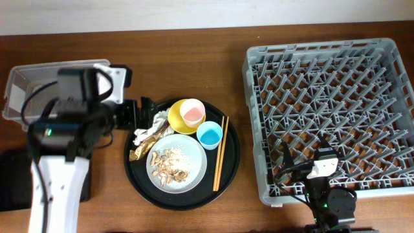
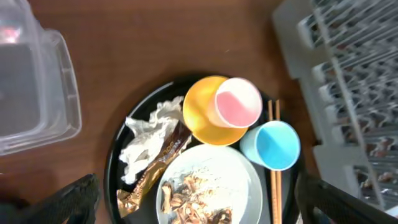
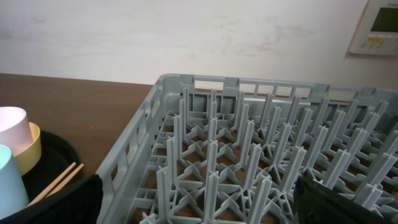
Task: Sort waste into correct bins and load items into the dishwasher rack
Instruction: 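Reach the left gripper over the crumpled white tissue on the tray, then grasp the crumpled tissue with the left gripper and lift it, then carry the tissue left and release it into the clear plastic bin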
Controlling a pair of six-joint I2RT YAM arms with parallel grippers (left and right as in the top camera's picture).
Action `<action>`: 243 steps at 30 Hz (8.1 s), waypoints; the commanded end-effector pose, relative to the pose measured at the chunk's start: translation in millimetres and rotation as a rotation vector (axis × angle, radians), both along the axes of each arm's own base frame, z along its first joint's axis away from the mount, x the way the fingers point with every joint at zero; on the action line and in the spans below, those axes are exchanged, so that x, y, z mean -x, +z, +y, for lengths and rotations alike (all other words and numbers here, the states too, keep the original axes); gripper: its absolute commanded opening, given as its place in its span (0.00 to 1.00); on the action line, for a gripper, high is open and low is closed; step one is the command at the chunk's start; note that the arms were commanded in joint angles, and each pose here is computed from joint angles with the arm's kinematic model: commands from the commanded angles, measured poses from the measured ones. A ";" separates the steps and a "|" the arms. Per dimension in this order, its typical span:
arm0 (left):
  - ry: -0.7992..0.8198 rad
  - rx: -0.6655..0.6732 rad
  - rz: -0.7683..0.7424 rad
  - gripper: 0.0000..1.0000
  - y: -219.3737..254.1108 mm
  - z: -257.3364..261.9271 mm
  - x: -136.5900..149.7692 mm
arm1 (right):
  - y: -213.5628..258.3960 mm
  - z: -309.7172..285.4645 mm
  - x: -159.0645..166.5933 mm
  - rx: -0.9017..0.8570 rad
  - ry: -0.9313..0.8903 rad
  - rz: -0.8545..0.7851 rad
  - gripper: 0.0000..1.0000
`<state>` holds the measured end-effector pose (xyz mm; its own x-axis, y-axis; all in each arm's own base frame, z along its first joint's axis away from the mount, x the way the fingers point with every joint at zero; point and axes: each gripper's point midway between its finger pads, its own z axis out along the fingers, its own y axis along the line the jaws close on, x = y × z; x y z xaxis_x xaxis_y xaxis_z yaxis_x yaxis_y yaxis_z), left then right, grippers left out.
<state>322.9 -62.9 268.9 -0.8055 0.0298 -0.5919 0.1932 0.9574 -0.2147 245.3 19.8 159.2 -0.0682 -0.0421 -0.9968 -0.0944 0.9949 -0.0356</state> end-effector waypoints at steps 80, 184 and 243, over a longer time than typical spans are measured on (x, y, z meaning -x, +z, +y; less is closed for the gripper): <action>0.351 -0.092 0.462 0.01 -99.7 74.6 -104.1 | -3.0 -3.0 -0.2 0.008 -0.015 0.004 0.98; 0.767 -0.032 0.122 0.00 -34.9 159.7 -104.6 | -3.0 -3.0 -0.2 0.008 -0.015 0.004 0.98; 0.014 -0.229 0.554 0.62 -243.1 9.6 -15.5 | -3.0 -3.0 -0.2 0.008 -0.015 0.004 0.98</action>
